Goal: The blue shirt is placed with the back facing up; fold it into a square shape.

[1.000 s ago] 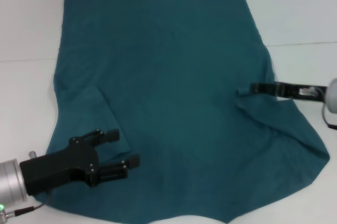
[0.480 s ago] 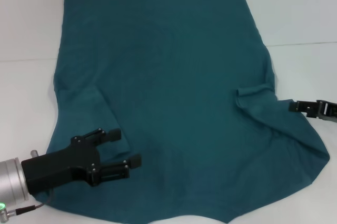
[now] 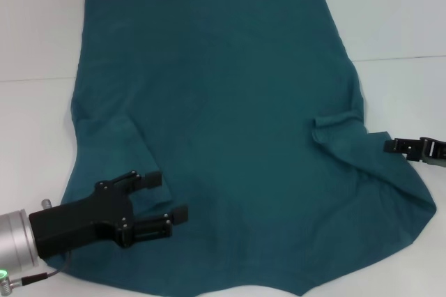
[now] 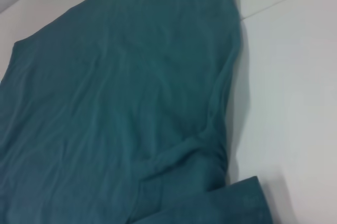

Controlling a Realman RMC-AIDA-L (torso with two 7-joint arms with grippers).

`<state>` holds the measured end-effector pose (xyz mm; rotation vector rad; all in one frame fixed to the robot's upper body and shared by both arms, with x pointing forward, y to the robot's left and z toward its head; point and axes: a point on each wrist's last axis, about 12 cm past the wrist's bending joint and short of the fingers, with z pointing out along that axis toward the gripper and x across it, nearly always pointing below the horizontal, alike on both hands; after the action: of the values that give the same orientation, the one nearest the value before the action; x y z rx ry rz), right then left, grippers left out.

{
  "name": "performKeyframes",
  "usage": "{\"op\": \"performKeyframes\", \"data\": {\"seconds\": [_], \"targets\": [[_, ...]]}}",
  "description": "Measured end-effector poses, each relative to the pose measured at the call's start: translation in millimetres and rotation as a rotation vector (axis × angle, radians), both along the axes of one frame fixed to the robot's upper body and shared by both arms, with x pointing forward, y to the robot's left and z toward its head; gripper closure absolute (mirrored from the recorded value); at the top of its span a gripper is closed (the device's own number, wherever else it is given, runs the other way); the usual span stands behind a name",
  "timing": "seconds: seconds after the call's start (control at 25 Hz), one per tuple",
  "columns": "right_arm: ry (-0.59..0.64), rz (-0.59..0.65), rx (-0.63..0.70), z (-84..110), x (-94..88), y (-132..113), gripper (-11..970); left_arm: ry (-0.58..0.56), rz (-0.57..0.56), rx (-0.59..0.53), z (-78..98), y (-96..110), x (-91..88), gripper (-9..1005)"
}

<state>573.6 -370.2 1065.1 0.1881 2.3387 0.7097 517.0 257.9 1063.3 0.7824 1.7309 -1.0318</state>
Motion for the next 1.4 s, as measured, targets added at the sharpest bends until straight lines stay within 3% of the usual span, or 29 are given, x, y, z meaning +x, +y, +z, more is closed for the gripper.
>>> {"op": "performKeyframes", "data": {"seconds": [0.68,0.88,1.0,1.4], "targets": [[0.005,-0.013,-0.005,-6.1,8.1,12,591,0.000,0.003,0.002,-0.2,0,0.3,81],[0.002,-0.012,-0.008,-6.4,5.9,10,726,0.000,0.005,-0.001,0.0,1,0.1,82],[0.003,-0.006,-0.009,-6.6,5.5,11,916,0.000,0.006,-0.001,0.0,1,0.0,82],[-0.103,0.106,0.104,7.4,3.2,25,960,-0.001,0.008,-0.001,0.0,1,0.0,83]]}}
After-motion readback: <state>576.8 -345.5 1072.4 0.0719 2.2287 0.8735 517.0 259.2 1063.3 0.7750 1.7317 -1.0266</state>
